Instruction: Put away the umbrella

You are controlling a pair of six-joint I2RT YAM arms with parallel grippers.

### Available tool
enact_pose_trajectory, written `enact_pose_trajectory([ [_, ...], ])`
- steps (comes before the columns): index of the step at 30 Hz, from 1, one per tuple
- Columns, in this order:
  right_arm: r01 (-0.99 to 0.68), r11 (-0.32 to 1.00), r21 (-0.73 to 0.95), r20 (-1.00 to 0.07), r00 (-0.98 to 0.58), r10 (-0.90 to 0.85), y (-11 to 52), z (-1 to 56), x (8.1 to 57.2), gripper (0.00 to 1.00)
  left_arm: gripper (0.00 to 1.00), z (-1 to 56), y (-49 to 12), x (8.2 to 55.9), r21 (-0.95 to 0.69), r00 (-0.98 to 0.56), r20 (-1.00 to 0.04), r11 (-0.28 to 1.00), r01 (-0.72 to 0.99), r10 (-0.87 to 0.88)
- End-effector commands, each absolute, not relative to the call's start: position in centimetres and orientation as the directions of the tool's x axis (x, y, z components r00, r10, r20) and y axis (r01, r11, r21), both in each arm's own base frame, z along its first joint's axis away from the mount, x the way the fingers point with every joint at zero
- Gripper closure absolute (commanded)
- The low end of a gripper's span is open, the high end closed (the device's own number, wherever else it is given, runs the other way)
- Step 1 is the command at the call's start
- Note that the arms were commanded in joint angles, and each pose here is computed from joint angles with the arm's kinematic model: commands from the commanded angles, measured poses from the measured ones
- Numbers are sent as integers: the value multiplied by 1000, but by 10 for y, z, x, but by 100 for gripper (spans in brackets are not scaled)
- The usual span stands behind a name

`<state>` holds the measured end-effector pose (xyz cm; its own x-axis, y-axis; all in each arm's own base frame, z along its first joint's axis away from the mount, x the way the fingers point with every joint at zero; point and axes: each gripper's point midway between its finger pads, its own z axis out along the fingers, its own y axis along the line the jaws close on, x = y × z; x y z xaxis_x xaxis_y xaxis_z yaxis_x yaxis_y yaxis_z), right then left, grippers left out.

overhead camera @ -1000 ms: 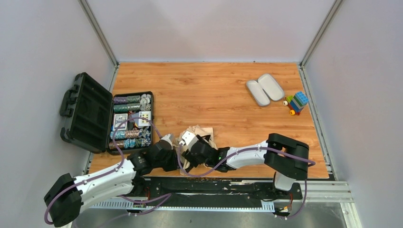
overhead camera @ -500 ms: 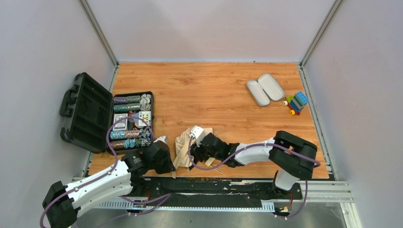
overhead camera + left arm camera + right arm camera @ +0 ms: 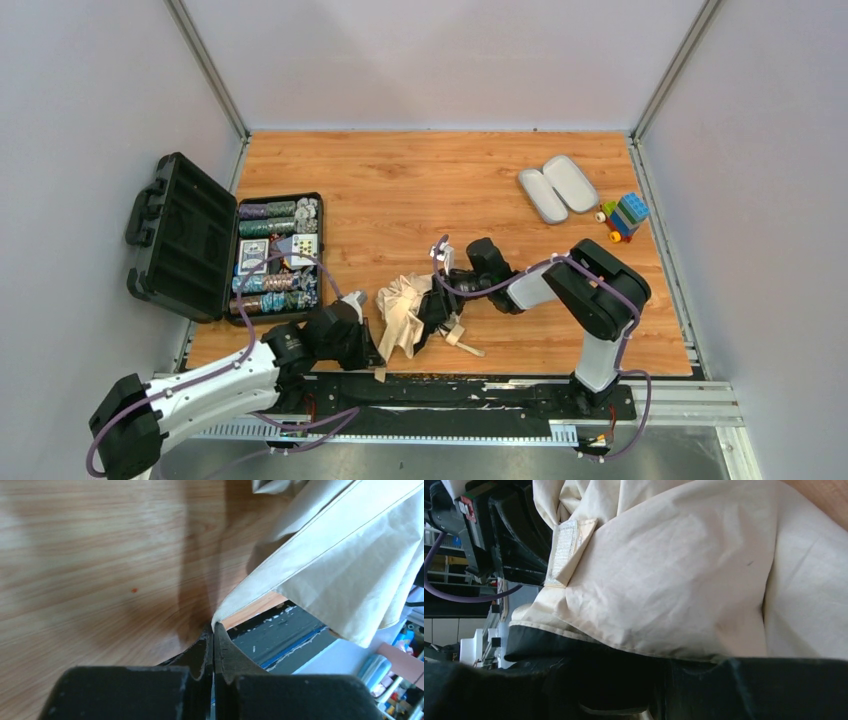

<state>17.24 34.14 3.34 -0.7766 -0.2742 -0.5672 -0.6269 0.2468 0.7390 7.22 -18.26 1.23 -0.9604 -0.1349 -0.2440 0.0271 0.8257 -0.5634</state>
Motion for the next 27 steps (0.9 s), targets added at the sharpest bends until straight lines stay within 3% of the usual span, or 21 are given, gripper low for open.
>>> enact_pose_trajectory([
  [1, -509, 437, 742, -362, -852, -377, 315, -22, 155, 100, 100, -14, -173, 71, -469, -964, -252, 882, 44, -86],
  [4, -534, 517, 669, -385, -844, -375, 305, -19, 165, 91, 100, -24, -161, 71, -388, -966, -250, 921, 43, -60],
  [9, -564, 584, 583, -426, -825, -371, 293, 3, 171, 48, 100, -22, -156, 77, -376, -956, -280, 926, 21, -91],
  [16, -611, 602, 514, -501, -784, -367, 279, 56, 170, 15, 100, -22, -153, 80, -366, -950, -295, 931, 12, -104],
  [22, -686, 626, 370, -635, -679, -369, 280, 107, 167, 6, 100, -20, -155, 82, -364, -949, -298, 931, 17, -99],
  [27, -788, 614, 43, -814, -384, -436, 301, 139, 161, 2, 100, -19, -156, 82, -368, -949, -296, 930, 14, -103],
])
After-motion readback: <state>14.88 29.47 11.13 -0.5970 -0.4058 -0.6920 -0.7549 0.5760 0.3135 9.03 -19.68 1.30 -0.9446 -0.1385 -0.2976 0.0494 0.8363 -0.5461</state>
